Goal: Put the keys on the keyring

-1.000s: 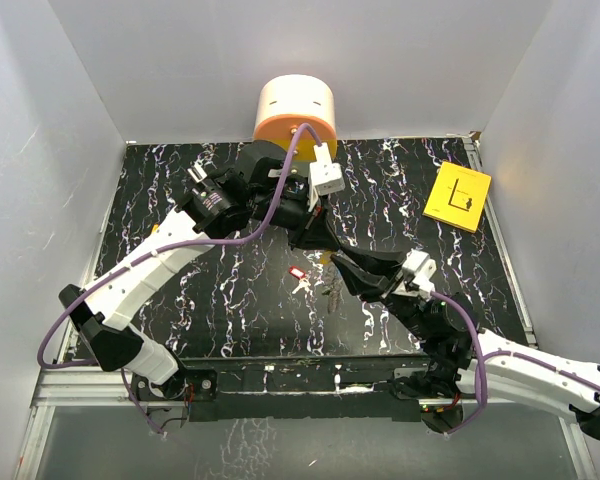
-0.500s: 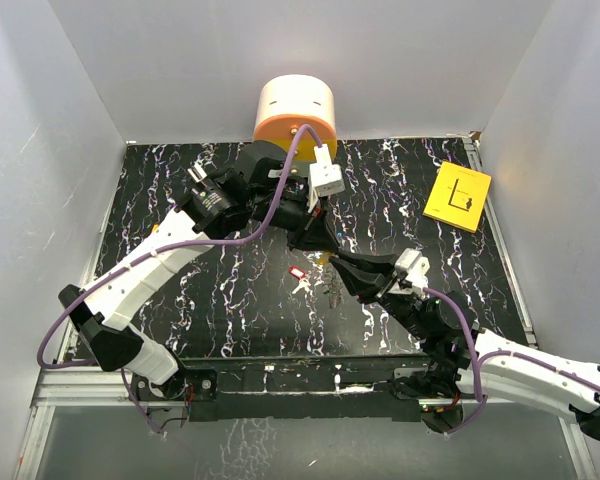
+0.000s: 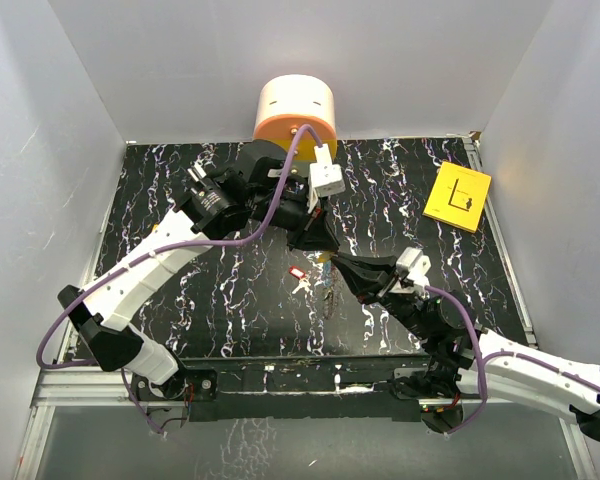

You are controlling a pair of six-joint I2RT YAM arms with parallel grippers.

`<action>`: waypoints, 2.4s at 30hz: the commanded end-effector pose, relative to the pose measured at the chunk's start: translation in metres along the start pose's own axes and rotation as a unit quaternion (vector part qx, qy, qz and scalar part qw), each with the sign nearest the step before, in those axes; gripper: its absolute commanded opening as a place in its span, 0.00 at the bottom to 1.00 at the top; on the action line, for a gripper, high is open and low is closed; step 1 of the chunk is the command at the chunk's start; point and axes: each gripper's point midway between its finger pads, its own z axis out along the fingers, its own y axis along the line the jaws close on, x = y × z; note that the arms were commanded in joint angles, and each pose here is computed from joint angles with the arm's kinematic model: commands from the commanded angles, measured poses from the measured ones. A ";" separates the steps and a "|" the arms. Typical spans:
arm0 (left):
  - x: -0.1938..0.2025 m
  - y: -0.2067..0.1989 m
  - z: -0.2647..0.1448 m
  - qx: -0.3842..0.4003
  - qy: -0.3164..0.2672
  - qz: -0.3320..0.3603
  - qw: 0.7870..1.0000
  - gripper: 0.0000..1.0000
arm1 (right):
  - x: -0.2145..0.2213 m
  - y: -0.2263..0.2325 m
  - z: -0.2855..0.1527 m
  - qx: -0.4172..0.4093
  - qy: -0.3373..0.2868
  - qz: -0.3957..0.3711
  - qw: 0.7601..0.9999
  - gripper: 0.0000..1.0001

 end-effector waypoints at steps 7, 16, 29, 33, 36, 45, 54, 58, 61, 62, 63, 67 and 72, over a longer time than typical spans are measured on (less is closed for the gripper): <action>-0.022 0.001 -0.023 -0.046 -0.022 0.084 0.995 0.00 | -0.046 0.002 -0.005 -0.005 -0.060 0.049 0.997 0.08; -0.007 0.003 -0.019 -0.044 -0.024 0.104 0.993 0.00 | -0.078 -0.021 -0.017 0.058 -0.095 0.137 0.984 0.08; -0.003 0.001 -0.011 -0.018 -0.029 0.122 0.992 0.00 | -0.104 -0.039 -0.011 0.114 -0.147 0.245 0.951 0.08; 0.002 0.003 -0.011 -0.022 -0.027 0.144 0.989 0.00 | -0.112 -0.043 -0.013 0.123 -0.160 0.269 0.942 0.08; 0.009 0.006 -0.009 -0.026 -0.022 0.160 0.987 0.00 | -0.115 -0.046 -0.014 0.128 -0.167 0.285 0.935 0.08; 0.006 -0.001 -0.013 -0.025 -0.038 0.206 0.977 0.00 | -0.113 -0.050 -0.008 0.148 -0.159 0.307 0.926 0.08; 0.009 -0.006 -0.004 -0.011 -0.032 0.219 0.975 0.00 | -0.109 -0.047 0.001 0.149 -0.151 0.319 0.924 0.08; 0.013 -0.012 -0.002 0.002 -0.029 0.216 0.976 0.00 | -0.106 -0.047 0.003 0.151 -0.148 0.320 0.924 0.08; 0.012 -0.007 -0.003 -0.012 -0.028 0.221 0.975 0.00 | -0.102 -0.048 0.003 0.156 -0.145 0.322 0.922 0.08; 0.011 -0.006 -0.004 -0.017 -0.027 0.223 0.974 0.00 | -0.101 -0.048 0.002 0.156 -0.144 0.322 0.923 0.08; 0.010 -0.005 -0.004 -0.019 -0.026 0.225 0.974 0.00 | -0.099 -0.047 0.002 0.157 -0.141 0.322 0.923 0.08; 0.004 -0.004 -0.007 -0.028 -0.030 0.230 0.972 0.00 | -0.088 -0.047 0.003 0.164 -0.127 0.324 0.923 0.08; 0.008 -0.021 -0.006 0.020 -0.027 0.222 0.974 0.00 | -0.086 -0.040 0.001 0.141 -0.123 0.313 0.931 0.08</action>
